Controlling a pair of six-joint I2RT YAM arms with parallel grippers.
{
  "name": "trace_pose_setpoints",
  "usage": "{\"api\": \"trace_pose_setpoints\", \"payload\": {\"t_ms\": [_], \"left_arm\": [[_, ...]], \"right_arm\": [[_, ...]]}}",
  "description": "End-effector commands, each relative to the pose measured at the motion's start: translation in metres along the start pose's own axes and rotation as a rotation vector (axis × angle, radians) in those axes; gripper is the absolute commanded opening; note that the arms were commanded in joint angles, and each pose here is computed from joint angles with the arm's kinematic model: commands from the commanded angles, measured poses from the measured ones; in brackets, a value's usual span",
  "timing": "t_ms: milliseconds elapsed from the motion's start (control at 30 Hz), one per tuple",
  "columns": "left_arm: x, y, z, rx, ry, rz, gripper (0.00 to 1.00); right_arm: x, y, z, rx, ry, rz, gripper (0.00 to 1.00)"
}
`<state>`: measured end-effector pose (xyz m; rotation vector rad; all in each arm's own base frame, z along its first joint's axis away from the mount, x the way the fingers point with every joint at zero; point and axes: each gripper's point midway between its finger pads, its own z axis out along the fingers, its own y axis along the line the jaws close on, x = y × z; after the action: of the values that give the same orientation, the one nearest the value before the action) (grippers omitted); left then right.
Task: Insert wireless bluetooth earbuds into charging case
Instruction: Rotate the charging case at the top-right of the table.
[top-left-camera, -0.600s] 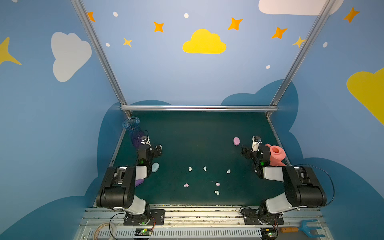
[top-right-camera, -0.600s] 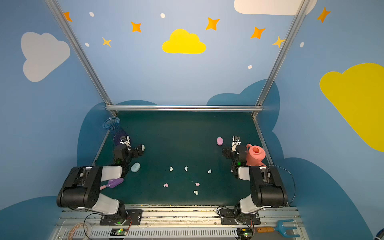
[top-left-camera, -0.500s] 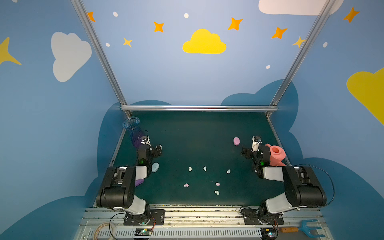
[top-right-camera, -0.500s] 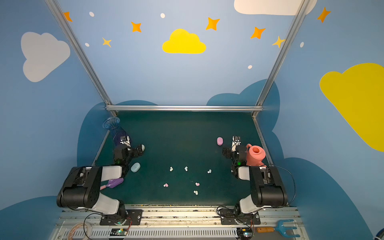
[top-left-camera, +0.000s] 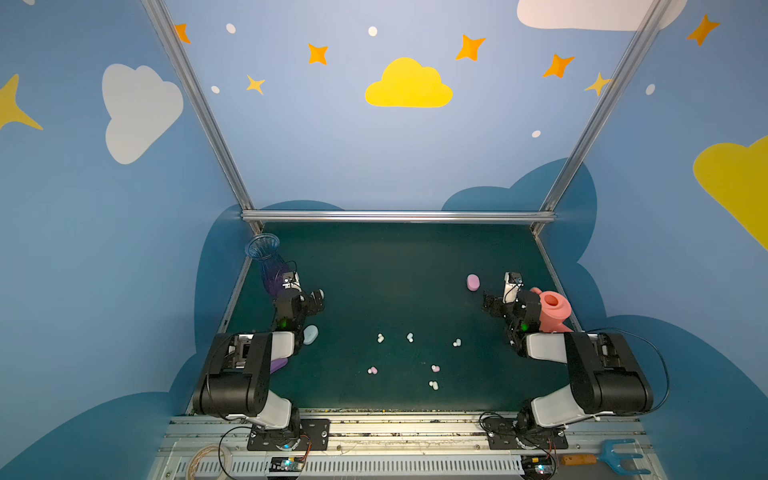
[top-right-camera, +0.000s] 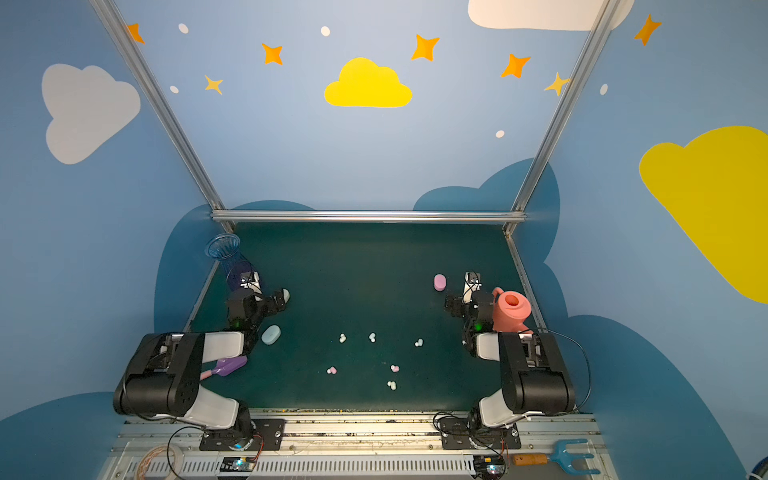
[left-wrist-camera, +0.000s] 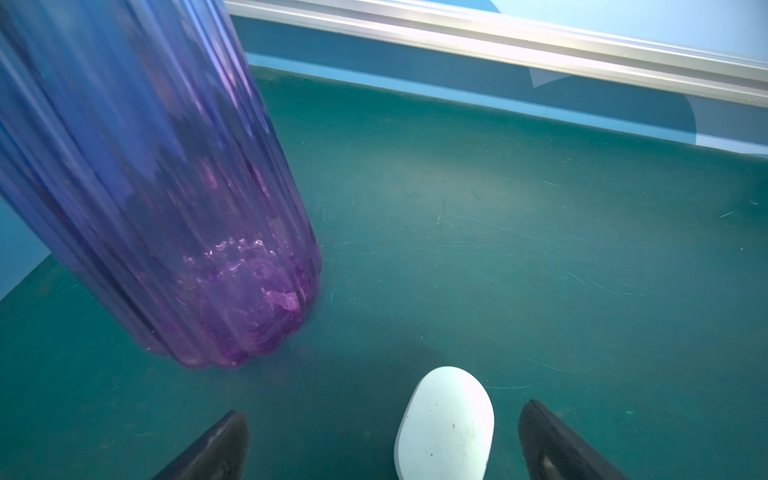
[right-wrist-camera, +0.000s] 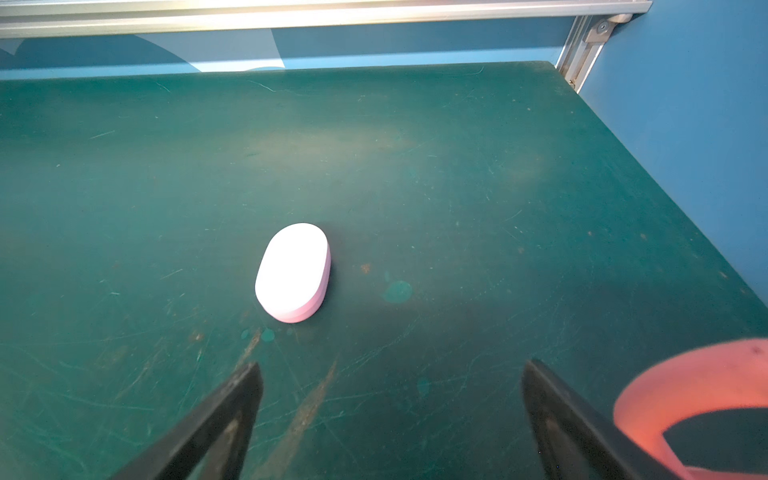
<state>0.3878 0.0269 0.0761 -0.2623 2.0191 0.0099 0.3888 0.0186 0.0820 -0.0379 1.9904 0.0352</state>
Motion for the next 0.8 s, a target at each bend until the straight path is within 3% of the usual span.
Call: {"api": "trace_pose_setpoints", "payload": {"t_ms": [0, 700, 767], "left_arm": [[-0.006, -0.002, 0.002, -0.001, -0.007, -0.004, 1.00], [-0.008, -0.004, 0.001, -0.008, -0.015, 0.004, 1.00], [-0.016, -0.004, -0.002, -0.013, -0.009, 0.006, 1.00]], "right_arm": [[-0.008, 0.000, 0.002, -0.002, -0.014, -0.008, 0.97], [-0.010, 0.000, 0.002, -0.003, -0.018, -0.008, 0.97], [-0.022, -0.003, 0.001, 0.012, -0.044, 0.003, 0.97]]}}
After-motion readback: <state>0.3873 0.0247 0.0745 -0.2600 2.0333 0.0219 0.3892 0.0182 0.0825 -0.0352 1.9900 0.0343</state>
